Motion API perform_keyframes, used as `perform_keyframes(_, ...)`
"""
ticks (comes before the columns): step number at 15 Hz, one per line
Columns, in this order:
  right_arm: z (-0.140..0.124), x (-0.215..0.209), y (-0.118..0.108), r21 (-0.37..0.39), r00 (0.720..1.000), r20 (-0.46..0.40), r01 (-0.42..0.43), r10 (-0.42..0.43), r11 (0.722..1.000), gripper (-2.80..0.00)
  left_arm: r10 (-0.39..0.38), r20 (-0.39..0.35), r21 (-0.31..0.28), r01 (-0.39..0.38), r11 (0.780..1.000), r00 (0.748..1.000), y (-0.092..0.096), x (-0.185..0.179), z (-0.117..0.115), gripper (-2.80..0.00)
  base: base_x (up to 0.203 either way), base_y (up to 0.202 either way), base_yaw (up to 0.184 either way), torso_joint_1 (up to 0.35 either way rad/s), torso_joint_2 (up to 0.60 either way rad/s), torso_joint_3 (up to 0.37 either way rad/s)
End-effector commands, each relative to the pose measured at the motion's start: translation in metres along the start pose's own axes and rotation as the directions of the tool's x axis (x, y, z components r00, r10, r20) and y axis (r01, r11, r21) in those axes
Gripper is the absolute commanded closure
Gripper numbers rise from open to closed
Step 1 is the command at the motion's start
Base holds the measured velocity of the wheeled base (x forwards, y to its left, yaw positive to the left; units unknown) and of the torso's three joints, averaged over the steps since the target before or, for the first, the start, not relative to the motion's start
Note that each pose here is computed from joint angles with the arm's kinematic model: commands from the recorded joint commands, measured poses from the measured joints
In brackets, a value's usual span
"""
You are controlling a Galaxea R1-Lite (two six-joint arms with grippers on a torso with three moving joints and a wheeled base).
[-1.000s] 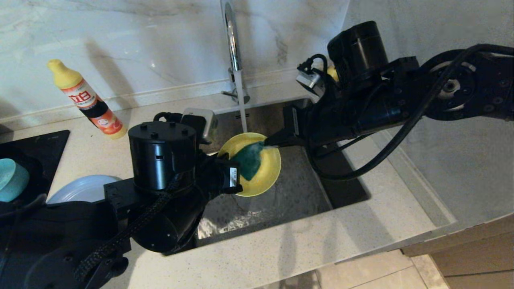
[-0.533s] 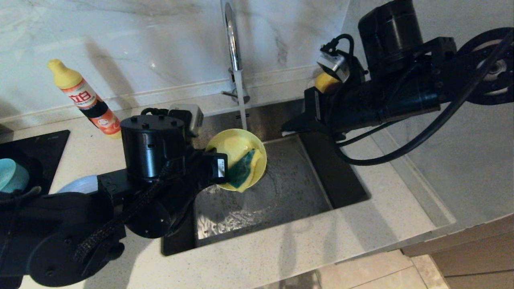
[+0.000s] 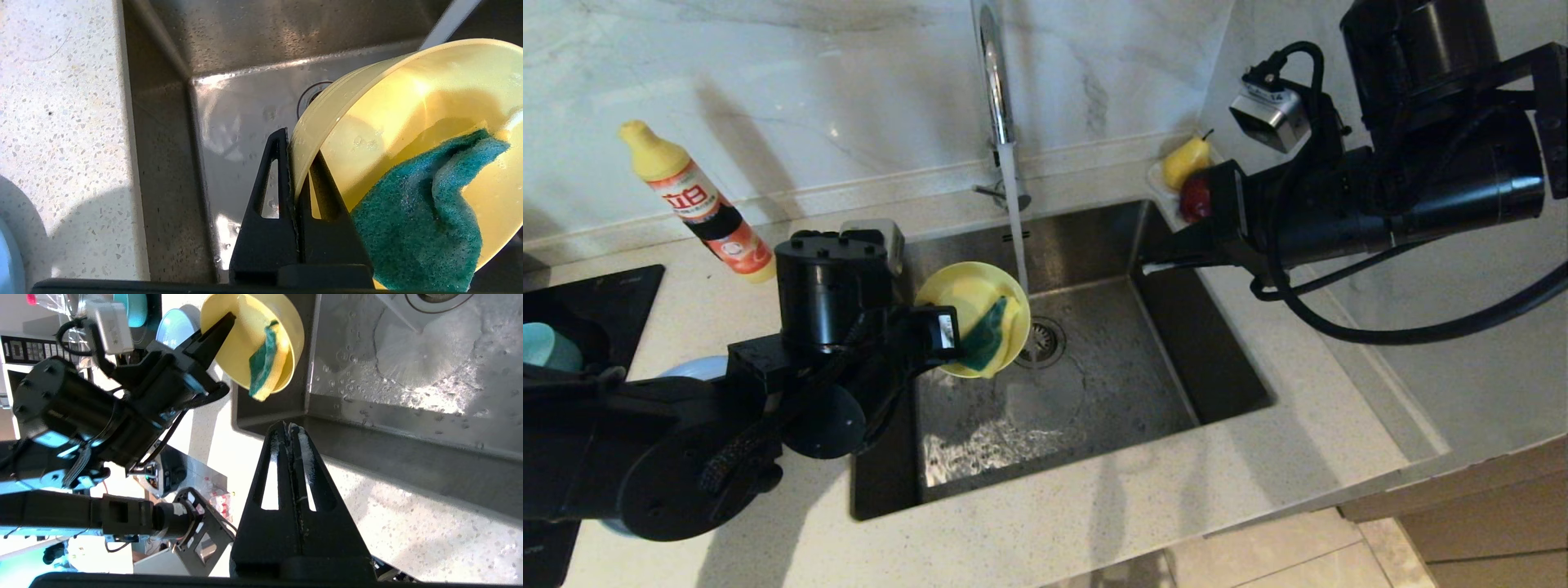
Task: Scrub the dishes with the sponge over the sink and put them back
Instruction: Wipe the bowl
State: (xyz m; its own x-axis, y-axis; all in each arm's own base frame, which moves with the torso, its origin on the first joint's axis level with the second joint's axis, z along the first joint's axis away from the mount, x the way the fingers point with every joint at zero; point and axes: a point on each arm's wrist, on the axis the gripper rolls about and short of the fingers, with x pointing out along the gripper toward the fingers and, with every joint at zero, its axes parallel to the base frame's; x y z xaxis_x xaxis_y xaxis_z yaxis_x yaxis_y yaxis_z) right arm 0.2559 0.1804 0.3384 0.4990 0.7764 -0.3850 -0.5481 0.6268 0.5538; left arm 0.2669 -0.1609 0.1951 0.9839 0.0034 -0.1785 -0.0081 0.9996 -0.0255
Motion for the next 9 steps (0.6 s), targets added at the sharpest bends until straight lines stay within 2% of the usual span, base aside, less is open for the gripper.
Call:
perform_keyframes(1,-0.002,0.001,0.002,0.005,1.0,-0.016,-0.017,0.017,1.0,0.0,0.008,0.003,-0.004,-0.008,1.0,1.0,0.0,0.002,0.0,0.0,0.0,0.0,0.0,0.0,0.0,0.0)
perform_keyframes(5,-0.025,0.054,0.011,0.004,0.988,-0.149,-0.044,0.044,0.999,0.0,0.013,0.026,-0.019,-0.012,1.0,1.0,0.0,0.0,0.008,0.0,0.0,0.0,0.0,0.0,0.0,0.0)
perform_keyframes(8,-0.028,0.083,0.011,-0.003,0.985,-0.17,-0.024,0.023,1.0,0.0,0.012,0.037,-0.026,-0.011,1.0,0.999,-0.001,0.001,0.011,0.0,0.0,0.0,0.0,0.0,0.0,0.0)
perform_keyframes(9,-0.029,0.092,0.012,-0.006,0.985,-0.174,-0.02,0.018,1.0,-2.8,0.009,0.04,-0.025,-0.008,1.0,0.999,-0.003,0.003,0.01,0.0,0.0,0.0,0.0,0.0,0.0,0.0)
